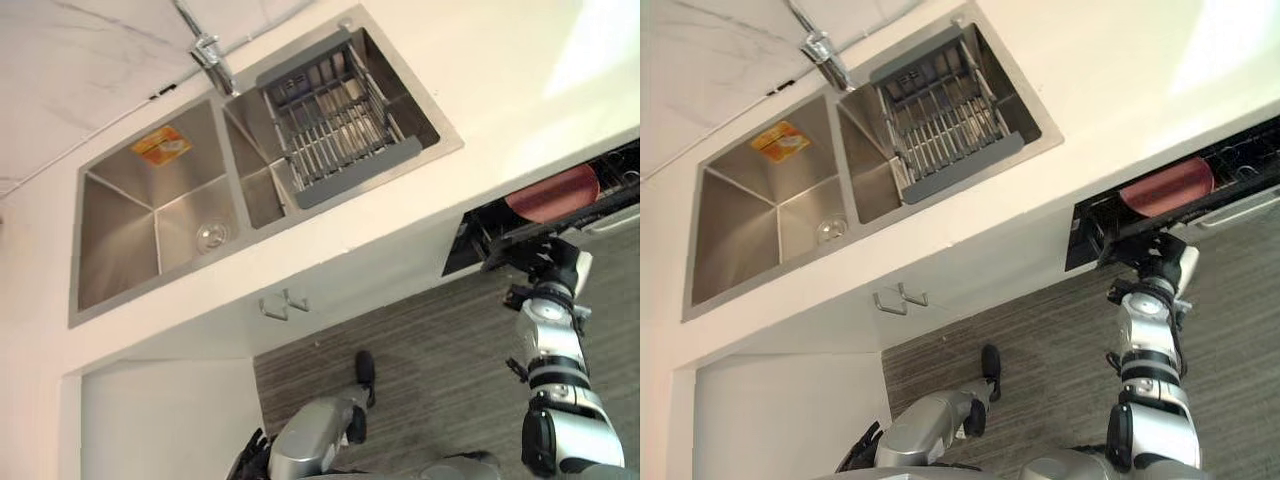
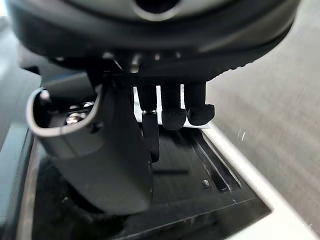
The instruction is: Walk over to the sink, pick up the cup, carry it to the dishwasher, place the cup inside the dishwasher, then close the dishwasher door
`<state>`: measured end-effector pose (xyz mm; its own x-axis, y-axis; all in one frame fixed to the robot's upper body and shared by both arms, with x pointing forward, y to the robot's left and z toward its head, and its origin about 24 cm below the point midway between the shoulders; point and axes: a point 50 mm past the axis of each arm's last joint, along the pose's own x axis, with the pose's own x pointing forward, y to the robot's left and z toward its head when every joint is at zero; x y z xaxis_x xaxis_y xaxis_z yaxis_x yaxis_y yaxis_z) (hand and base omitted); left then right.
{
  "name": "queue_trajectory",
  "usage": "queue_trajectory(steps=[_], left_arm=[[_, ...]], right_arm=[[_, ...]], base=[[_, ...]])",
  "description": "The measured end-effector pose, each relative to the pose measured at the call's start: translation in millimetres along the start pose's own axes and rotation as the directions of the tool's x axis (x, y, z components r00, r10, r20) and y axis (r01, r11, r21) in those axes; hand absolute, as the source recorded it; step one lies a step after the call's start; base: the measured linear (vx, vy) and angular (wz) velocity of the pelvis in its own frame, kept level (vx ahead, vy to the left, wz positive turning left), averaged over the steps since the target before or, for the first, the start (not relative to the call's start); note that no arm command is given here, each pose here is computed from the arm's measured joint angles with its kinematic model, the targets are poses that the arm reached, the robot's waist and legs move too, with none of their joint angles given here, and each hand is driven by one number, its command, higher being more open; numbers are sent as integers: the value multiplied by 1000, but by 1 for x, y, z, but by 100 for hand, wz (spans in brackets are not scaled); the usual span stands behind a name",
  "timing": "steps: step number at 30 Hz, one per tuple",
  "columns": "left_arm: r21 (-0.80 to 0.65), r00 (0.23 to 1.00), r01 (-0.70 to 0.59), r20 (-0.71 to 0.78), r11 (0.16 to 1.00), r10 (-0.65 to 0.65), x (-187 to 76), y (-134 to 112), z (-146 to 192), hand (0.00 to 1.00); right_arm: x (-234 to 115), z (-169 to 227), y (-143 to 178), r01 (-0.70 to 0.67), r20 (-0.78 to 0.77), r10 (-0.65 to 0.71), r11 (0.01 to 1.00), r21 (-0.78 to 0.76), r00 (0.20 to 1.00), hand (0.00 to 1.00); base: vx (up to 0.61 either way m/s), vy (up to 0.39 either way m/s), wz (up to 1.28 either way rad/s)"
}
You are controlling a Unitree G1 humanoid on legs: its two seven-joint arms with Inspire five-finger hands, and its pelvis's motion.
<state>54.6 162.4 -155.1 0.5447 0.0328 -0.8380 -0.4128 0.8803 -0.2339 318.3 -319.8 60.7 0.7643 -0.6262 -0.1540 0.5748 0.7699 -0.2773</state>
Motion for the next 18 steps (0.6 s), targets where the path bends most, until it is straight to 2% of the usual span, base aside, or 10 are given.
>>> queue_trajectory(steps=[4,6,10,14,15,17,18], left_arm=[[33,1000,7,-18,999,-6,0,0,-3,100],[17,999,3,-34,1000,-3,-1,3,-7,100],[28,999,8,-37,1000,-7,-2,4,-10,100],[-36,998,-5,-56,999,3,-4,10,-18,100],[-82,998,-3,-64,997,-2,-5,11,-19,100],[-274,995,5,-90,962,-31,-7,15,-26,100],[-307,995,6,-90,952,-35,-8,16,-27,100]], right_arm=[[6,15,8,-98,15,98,995,-27,995,100],[4,6,13,-158,-18,157,987,-42,987,100],[-1,-10,15,-193,-60,193,981,-4,979,100],[-26,-67,14,-226,-173,242,968,108,955,100],[-32,-78,14,-224,-204,244,968,115,948,100],[-58,-129,4,-175,-353,220,972,156,910,100],[-65,-141,1,-160,-391,212,974,160,896,100]], base=[[40,-116,19],[67,-130,1],[27,-99,0],[9,-69,-3],[-16,-61,-12],[-28,-36,-11],[-32,-29,-10]])
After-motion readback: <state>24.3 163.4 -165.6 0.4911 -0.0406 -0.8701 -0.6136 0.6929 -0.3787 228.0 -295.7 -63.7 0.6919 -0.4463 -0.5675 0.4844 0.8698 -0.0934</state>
